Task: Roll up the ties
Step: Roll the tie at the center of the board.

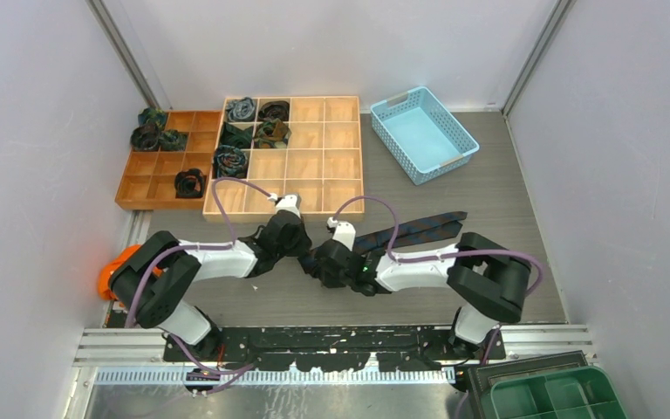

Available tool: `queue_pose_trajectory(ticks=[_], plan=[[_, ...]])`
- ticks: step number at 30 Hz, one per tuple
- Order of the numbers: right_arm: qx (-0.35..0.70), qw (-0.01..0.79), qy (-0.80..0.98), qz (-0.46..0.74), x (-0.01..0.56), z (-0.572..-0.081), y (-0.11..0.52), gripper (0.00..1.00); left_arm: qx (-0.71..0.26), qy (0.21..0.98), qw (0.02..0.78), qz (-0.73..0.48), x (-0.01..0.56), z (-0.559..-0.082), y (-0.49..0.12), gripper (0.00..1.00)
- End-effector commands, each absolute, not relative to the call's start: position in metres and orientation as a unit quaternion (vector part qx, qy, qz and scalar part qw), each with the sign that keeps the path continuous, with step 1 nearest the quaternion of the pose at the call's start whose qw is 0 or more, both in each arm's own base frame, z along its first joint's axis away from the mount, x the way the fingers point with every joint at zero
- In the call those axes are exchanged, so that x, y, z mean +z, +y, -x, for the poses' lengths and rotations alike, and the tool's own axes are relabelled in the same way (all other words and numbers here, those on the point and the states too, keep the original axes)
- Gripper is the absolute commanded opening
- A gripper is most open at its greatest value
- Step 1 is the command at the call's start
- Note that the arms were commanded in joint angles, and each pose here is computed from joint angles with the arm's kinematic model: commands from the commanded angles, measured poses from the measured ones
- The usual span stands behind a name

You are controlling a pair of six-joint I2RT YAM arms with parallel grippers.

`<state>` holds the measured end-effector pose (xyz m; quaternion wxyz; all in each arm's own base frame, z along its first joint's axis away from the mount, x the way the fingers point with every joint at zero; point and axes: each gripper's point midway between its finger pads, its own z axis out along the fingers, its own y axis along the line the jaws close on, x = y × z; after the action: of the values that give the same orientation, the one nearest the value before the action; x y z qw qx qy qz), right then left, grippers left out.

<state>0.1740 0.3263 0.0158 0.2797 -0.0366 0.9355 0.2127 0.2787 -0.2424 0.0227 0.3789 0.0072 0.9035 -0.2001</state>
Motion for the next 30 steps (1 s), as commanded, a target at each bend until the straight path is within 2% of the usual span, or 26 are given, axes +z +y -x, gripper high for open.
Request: queue_pose_trajectory(ticks=[1,10,19,23,30], plan=[[0.126,0.263,0.955,0.053,-0.026,-0.175,0.307,0.01,-0.183,0.922,0.342,-0.02,-0.003,-0.261,-0.233,0.0],[0.125,0.264,0.955,0.054,-0.031,-0.18,0.319,0.01,-0.184,0.926,0.33,-0.022,-0.006,-0.253,-0.231,0.0],[0.139,0.251,0.957,0.039,-0.023,-0.162,0.302,0.01,-0.132,0.902,0.411,0.017,0.069,-0.302,-0.195,0.0],[0.134,0.246,0.96,0.03,-0.029,-0.157,0.296,0.01,-0.158,0.902,0.402,0.03,0.065,-0.315,-0.19,0.0],[0.116,0.255,0.96,0.016,-0.035,-0.159,0.293,0.01,-0.24,0.906,0.349,-0.004,0.036,-0.311,-0.227,0.0]])
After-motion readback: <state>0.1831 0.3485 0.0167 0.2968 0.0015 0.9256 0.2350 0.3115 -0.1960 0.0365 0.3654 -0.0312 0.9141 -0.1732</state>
